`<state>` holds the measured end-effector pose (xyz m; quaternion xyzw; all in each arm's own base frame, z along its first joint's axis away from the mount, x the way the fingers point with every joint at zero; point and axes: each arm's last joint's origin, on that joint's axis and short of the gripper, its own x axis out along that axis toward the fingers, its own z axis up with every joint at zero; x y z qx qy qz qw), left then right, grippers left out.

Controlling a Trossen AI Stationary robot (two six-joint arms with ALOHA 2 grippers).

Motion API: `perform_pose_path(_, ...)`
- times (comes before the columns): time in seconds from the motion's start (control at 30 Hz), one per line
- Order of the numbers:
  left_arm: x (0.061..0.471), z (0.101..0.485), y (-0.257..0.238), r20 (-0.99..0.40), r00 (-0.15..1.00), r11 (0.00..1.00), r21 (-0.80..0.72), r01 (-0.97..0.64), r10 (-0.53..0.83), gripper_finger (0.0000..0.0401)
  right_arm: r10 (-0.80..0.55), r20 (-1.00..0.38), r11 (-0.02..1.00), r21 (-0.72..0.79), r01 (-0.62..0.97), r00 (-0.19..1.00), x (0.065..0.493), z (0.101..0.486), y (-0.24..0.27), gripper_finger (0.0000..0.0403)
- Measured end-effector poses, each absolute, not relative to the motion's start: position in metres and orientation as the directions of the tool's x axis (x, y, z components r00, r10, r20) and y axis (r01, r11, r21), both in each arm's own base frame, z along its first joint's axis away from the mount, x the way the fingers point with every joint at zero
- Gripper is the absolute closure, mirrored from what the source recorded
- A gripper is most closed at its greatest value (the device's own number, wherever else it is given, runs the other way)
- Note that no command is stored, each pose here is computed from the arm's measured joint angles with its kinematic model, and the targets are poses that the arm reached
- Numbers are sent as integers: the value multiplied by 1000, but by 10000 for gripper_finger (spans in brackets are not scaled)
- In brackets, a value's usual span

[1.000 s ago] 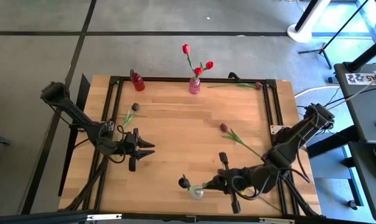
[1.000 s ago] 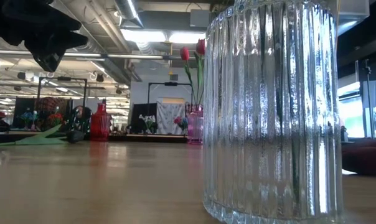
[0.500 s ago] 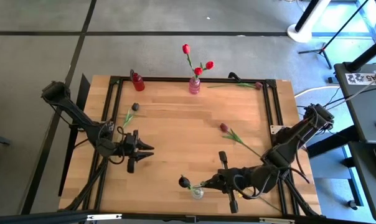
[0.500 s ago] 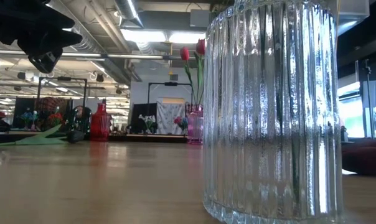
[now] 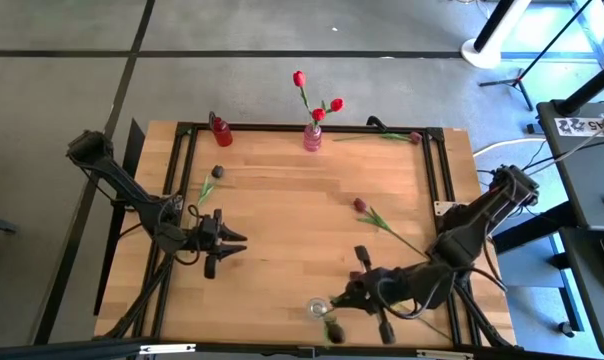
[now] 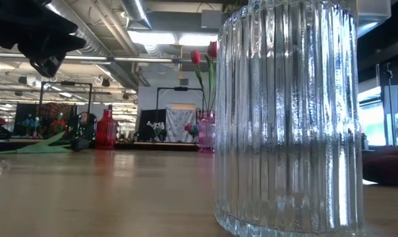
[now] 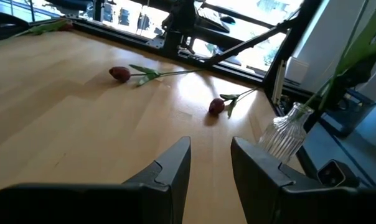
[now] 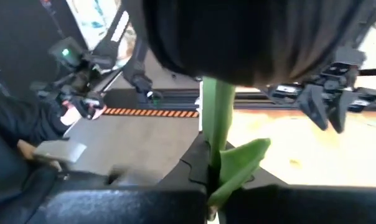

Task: Sort flowers into vase by color
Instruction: Put the right black flower into the transparent flower vase

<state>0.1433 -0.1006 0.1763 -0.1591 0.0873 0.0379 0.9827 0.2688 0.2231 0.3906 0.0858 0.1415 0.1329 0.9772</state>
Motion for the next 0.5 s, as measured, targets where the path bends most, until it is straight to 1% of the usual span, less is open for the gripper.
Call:
perform_pose_path(0.2,148,176,-92,-195,975,944,-286,-162,109,289,253,-278,958,205,-200,927,271,385,224,402)
perform_pose_path(0.5,148,184,-68,-207,972,940,-296,-169,109,289,211,-260,966,203,-160,942,275,392,211,402)
